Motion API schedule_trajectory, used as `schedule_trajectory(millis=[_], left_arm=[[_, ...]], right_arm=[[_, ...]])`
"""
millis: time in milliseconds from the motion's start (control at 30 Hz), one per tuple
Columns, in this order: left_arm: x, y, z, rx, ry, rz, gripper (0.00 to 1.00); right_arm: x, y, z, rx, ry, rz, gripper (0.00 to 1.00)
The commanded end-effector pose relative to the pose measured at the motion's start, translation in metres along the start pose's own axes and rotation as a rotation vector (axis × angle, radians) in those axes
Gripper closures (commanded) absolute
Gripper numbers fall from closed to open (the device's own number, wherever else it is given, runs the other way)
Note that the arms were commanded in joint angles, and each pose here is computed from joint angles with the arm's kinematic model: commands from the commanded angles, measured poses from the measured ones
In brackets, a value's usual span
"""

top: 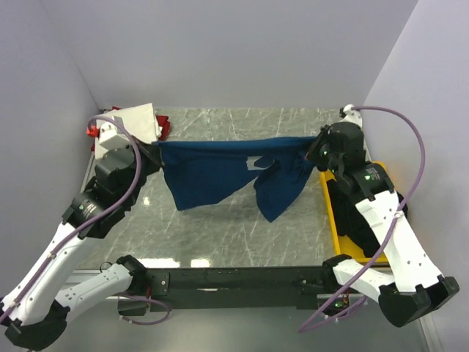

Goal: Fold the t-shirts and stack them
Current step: Flatten the tshirt out

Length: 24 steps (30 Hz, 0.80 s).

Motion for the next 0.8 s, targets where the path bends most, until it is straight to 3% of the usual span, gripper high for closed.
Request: schedule_trajectory(millis=[0, 233, 300, 467, 600, 667, 767], left_arm=[[-0.001, 0.026, 0.016, -0.094, 0.078, 0.032, 1.0], [-0.008, 0.093, 0.104, -0.188, 0.068, 0.016, 1.0], [-0.021, 0.13, 0.098, -0.245, 0.016, 0.007, 1.0], [-0.025, 0.167, 0.066, -0.317, 0.0, 0.022, 1.0], [-0.001, 0.128, 0.056, -0.202, 0.073, 0.061, 1.0], [0.008, 0.109, 0.049, -0.161, 0.067, 0.059, 1.0], [0.038, 0.032, 0.07, 0.03, 0.115, 0.041, 0.9]], right_arm=[[0.013, 0.027, -0.007, -0.04, 0.076, -0.049, 1.0], [0.063, 0.093, 0.023, -0.086, 0.203, -0.047, 1.0], [0.078, 0.123, 0.006, -0.126, 0.249, -0.032, 1.0], [0.092, 0.143, -0.023, -0.099, 0.35, 0.001, 1.0], [0.07, 0.101, -0.013, 0.122, 0.338, -0.017, 1.0], [0.053, 0.081, -0.012, 0.154, 0.303, -0.026, 0.97], [0.018, 0.042, 0.021, 0.19, 0.192, -0.017, 0.69]])
Point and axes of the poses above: each gripper's point midway between its finger pads, its own z axis out along the fingers, its own x axis along the line the jaws close on, y = z × x, the point moved 10 cm from there along -z, back along the fingers, and after that the axes turned 9 degrees about z, right-handed, at the moved point
